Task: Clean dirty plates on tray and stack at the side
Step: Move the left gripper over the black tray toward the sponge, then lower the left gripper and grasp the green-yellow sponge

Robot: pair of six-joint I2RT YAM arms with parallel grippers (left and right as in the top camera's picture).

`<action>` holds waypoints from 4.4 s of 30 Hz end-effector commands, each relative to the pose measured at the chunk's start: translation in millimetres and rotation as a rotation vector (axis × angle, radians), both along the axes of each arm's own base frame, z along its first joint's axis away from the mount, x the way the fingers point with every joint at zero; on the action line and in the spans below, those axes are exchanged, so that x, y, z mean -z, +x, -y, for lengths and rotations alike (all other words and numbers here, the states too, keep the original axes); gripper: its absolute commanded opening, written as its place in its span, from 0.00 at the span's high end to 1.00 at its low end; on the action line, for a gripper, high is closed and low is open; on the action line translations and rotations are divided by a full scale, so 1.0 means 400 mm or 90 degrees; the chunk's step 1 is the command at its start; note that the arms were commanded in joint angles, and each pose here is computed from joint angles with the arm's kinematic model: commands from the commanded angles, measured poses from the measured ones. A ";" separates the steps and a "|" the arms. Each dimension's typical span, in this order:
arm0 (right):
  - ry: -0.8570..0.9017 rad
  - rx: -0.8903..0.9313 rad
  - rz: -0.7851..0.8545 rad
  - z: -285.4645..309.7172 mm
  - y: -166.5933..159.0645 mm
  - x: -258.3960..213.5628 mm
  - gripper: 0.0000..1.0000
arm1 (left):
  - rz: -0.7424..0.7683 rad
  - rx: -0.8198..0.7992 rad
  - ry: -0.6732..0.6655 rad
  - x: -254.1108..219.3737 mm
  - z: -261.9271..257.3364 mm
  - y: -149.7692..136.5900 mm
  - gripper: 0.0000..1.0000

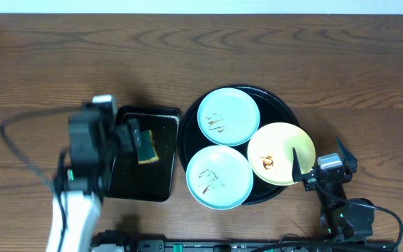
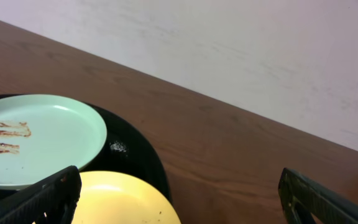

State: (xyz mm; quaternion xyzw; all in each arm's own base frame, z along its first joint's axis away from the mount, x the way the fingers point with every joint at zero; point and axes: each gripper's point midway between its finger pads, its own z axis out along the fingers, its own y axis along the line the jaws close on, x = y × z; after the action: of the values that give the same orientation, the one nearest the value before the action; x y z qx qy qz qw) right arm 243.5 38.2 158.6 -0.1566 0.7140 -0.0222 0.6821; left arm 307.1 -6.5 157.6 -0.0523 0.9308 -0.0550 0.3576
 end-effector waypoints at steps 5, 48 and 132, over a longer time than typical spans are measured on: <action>0.005 -0.008 -0.001 -0.007 -0.002 0.001 0.01 | -0.149 0.095 -0.180 0.017 0.131 0.034 0.10; 0.005 -0.008 -0.001 -0.007 -0.002 0.001 0.01 | -0.381 -0.126 -0.026 0.269 -0.014 -0.040 0.07; 0.005 -0.008 -0.001 -0.007 -0.002 0.001 0.01 | -0.443 -0.090 0.105 0.345 0.025 -0.137 0.11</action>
State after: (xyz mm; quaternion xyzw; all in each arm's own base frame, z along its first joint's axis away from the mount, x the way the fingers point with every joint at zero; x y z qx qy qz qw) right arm 243.5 38.2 158.5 -0.1566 0.7141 -0.0222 0.6820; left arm 242.8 -29.7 16.5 -0.1293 0.9911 0.0310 0.0073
